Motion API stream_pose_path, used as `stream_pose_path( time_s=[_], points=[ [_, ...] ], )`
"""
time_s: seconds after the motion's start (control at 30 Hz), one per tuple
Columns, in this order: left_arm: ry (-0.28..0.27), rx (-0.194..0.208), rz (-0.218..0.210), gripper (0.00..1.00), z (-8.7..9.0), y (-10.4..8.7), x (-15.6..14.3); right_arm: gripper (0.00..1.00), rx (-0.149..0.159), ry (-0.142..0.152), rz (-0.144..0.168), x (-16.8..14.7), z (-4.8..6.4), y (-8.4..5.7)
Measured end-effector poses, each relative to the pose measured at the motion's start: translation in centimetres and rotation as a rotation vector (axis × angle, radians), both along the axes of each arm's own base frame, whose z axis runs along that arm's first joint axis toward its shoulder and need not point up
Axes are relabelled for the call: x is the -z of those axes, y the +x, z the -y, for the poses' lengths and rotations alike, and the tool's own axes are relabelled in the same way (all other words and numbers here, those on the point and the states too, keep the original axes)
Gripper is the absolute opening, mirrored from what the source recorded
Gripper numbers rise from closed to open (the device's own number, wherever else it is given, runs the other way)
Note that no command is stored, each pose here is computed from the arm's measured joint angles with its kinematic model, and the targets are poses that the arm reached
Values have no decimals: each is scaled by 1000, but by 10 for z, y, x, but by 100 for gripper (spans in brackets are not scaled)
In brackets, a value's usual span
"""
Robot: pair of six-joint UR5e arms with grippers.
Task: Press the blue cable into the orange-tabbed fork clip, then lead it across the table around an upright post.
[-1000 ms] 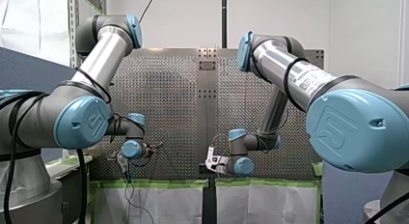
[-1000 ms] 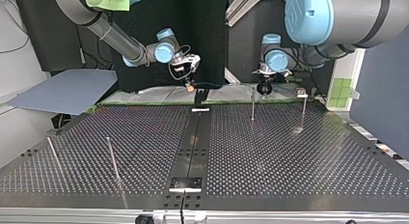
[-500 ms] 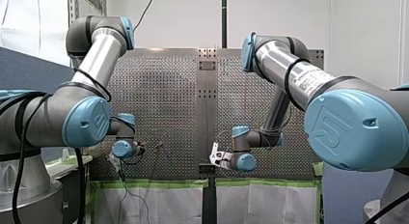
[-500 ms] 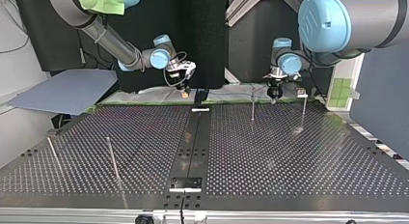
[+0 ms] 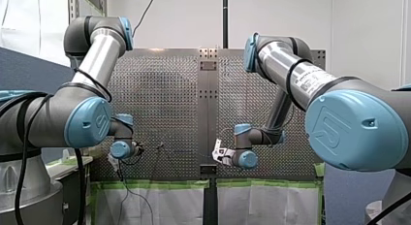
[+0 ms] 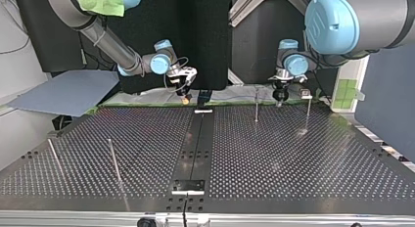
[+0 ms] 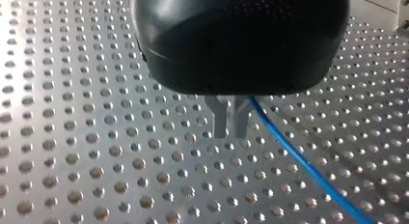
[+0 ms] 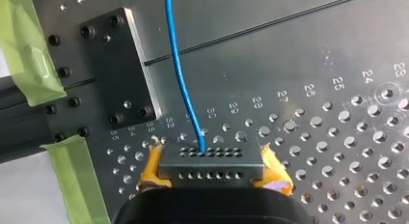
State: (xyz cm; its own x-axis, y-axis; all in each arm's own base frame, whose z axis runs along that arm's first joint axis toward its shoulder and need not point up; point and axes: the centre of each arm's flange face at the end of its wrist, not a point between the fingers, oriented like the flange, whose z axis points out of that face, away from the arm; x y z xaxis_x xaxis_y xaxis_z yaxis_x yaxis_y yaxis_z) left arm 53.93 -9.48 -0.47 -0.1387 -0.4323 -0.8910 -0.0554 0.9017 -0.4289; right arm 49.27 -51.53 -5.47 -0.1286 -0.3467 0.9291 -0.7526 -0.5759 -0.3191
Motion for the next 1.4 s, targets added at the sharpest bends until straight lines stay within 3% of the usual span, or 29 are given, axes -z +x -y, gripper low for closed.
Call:
stream_pose_path(
  time_s=[0.03,0.07,0.1,0.13,0.17,0.2,0.6,0.9,1.1,1.4],
  points=[
    [7,4,1,49,1,0,0,0,0,0,-1,0,0,0],
    [14,7,-1,49,2,-1,0,0,0,1,-1,0,0,0],
    [23,11,-6,69,4,-1,1,0,-1,2,-2,0,-1,0],
    [31,14,-11,82,5,-2,1,0,-1,3,-3,0,-1,0],
    [38,17,-18,82,6,-3,2,0,-1,5,-4,1,-1,0],
    [49,18,-27,98,7,-5,2,0,-1,7,-6,1,-1,0],
    [179,-7,-158,98,18,-25,12,0,-4,22,-16,2,-5,0],
    [183,79,-274,98,33,-61,21,0,-2,31,-21,3,-5,-1],
    [173,87,-268,98,37,-78,9,0,-2,31,-21,3,-5,-1],
    [167,116,-292,98,49,-114,-12,0,-3,31,-21,3,-5,-1]
  ],
)
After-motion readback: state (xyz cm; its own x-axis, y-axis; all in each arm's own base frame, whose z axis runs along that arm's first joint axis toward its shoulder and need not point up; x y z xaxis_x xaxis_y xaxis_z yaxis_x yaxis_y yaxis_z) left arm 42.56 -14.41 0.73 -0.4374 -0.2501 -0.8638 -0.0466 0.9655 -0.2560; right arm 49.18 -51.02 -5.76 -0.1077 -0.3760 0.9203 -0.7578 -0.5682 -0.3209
